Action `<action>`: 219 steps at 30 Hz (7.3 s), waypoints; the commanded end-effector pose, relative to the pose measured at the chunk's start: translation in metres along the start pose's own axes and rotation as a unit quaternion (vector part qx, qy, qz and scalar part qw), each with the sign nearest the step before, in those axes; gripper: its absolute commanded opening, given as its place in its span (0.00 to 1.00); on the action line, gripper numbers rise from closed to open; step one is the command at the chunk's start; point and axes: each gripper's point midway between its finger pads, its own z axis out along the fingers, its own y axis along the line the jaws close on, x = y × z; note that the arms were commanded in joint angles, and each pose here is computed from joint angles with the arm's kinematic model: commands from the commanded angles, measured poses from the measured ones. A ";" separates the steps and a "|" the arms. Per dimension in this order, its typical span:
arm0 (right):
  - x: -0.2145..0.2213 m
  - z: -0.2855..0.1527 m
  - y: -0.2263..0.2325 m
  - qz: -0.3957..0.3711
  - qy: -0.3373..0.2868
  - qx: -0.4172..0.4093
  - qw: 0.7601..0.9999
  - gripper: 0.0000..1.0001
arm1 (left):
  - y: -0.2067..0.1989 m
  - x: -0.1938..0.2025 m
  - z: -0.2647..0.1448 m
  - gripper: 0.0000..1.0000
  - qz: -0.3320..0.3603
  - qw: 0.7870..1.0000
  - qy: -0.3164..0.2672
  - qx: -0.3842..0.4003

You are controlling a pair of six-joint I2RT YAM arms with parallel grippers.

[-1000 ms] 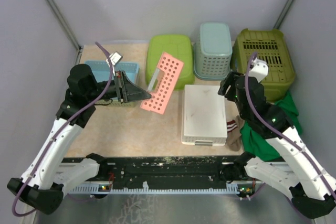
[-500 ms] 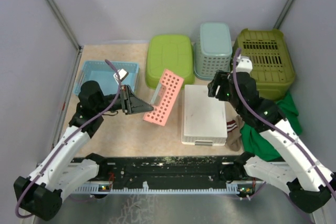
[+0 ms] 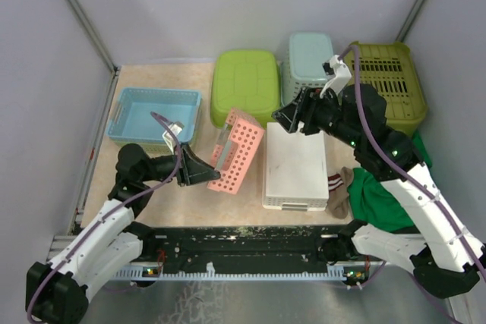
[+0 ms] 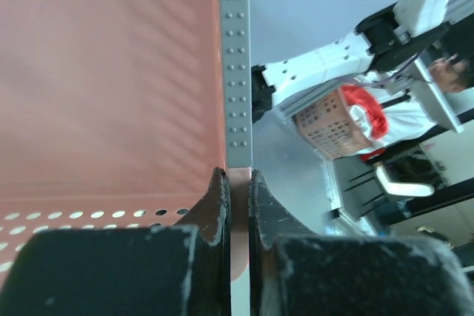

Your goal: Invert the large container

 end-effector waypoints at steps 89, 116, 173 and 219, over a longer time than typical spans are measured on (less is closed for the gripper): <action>0.182 0.155 -0.028 0.000 0.151 0.210 0.966 0.00 | 0.085 -0.114 -0.078 1.00 0.109 0.861 -0.114 -0.484; 0.221 0.227 0.096 0.052 0.126 0.144 0.980 0.59 | 0.173 -0.230 -0.213 1.00 -0.093 0.754 -0.225 -0.609; 0.160 0.160 0.092 0.476 0.047 -0.335 0.811 0.00 | 0.066 -0.297 -0.166 1.00 0.025 0.829 -0.289 -0.477; 0.128 0.067 -0.124 -0.085 0.045 0.324 0.941 0.62 | 0.132 -0.005 -0.163 0.99 -0.099 0.719 0.055 -0.686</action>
